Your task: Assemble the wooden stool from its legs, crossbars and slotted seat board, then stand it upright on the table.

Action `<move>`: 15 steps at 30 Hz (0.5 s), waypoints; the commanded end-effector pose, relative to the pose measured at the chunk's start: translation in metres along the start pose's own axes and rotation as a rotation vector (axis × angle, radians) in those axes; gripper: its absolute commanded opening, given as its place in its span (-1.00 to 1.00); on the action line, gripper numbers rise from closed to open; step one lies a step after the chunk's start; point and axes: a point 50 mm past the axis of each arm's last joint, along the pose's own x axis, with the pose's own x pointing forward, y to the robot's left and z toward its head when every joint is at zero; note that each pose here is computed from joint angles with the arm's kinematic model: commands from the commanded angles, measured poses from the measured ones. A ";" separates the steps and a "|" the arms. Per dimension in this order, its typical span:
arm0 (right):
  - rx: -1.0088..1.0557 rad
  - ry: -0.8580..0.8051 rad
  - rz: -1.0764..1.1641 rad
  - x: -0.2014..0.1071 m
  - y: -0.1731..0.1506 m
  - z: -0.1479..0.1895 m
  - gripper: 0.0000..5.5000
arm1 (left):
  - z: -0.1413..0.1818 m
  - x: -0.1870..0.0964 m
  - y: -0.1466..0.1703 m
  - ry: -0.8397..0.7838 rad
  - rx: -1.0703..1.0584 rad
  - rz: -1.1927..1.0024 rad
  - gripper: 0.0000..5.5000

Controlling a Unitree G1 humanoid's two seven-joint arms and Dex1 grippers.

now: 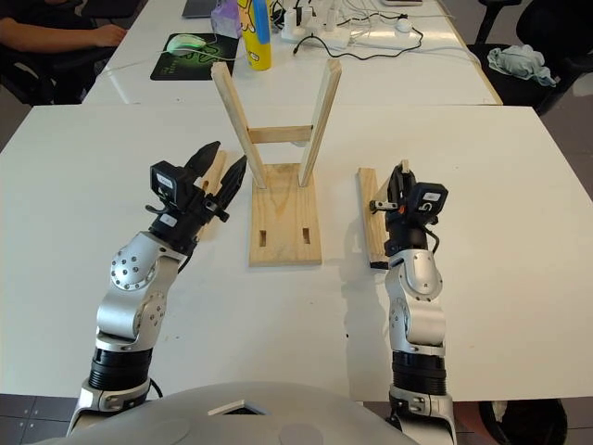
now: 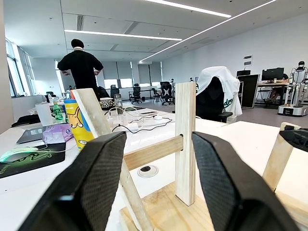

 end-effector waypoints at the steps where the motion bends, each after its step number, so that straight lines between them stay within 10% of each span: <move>1: 0.029 0.201 -0.059 -0.009 -0.009 -0.033 -0.84 | 0.002 0.000 -0.001 0.000 0.001 -0.009 -0.09; 15: 0.005 0.248 0.009 0.004 -0.004 -0.034 -0.84 | 0.002 0.001 -0.002 -0.011 0.009 0.031 -0.09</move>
